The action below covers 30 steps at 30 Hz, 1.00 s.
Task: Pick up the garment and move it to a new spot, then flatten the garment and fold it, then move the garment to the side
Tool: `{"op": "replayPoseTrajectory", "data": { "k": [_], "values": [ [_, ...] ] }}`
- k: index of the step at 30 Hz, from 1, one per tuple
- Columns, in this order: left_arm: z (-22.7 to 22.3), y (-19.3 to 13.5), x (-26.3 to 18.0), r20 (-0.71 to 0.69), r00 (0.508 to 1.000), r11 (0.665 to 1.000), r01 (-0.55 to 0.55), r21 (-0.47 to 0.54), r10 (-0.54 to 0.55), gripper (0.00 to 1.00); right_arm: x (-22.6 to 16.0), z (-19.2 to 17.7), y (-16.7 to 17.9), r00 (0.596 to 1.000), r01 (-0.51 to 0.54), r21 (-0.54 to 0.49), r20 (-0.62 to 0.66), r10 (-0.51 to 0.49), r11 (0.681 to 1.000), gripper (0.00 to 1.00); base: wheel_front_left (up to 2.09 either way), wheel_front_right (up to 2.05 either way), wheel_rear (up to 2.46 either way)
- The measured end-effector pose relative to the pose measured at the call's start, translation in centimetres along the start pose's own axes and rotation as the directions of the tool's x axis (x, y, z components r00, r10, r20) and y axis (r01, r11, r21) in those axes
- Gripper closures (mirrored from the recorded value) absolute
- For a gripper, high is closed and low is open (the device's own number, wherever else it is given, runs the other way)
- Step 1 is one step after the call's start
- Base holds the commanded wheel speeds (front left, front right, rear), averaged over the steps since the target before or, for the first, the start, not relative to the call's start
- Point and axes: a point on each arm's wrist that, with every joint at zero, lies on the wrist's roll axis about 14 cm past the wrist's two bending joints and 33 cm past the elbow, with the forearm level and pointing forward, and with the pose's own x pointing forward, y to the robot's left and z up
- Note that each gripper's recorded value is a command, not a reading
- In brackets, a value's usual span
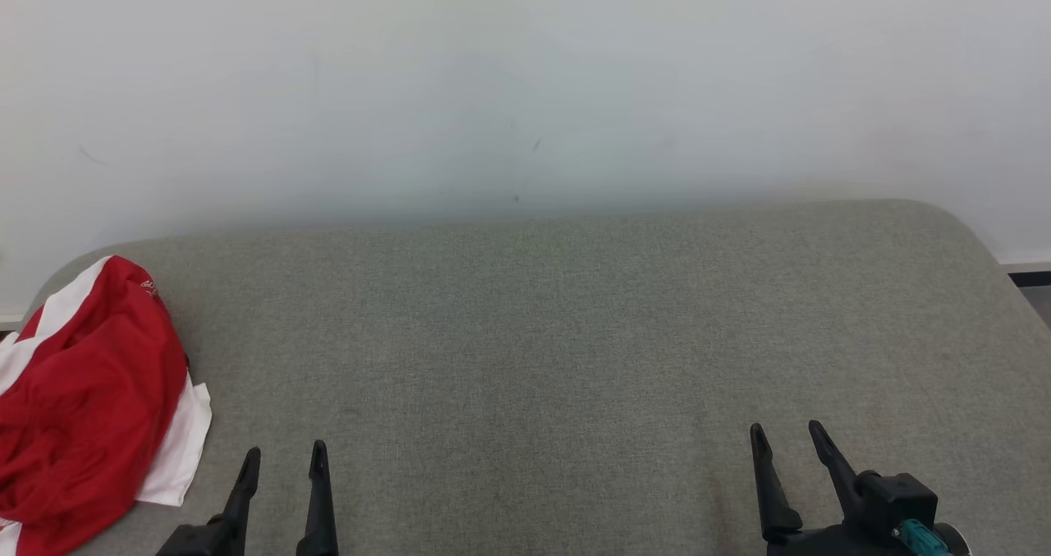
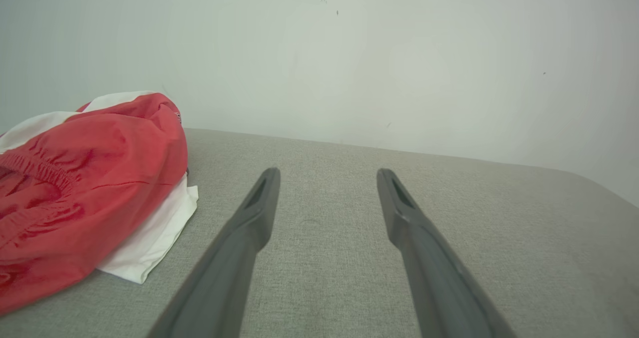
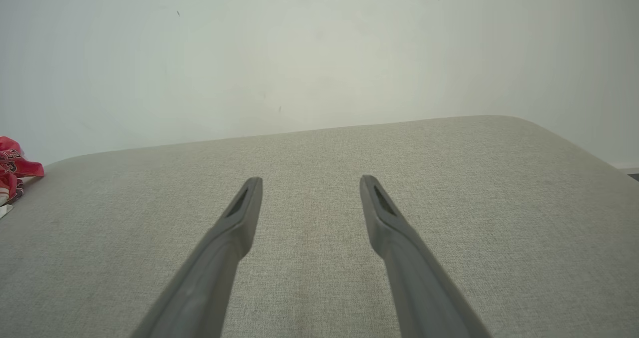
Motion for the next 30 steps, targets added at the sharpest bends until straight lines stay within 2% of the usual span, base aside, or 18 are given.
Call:
{"op": "replayPoseTrajectory", "data": {
  "k": [5,21,30],
  "values": [
    [0.0,0.1,-0.2,0.005,1.0,1.0,-0.001,0.015,0.001,0.0,-0.1,0.2,0.2,1.0,-0.011,-0.028,0.005,0.011,1.0,0.0,0.0,0.0,0.0],
    [-0.5,0.4,-0.7,-0.013,1.0,1.0,-0.009,0.014,0.01,0.0,-0.2,0.2,0.2,1.0,-0.009,-0.027,0.004,0.009,1.0,0.0,0.0,0.0,0.0],
    [-0.3,2.6,-1.8,-0.008,0.997,0.997,-0.076,0.027,0.076,0.0,0.7,-0.4,2.0,0.998,-0.067,-0.027,-0.014,0.067,0.997,0.0,0.0,0.0,0.0]
  ]
}}
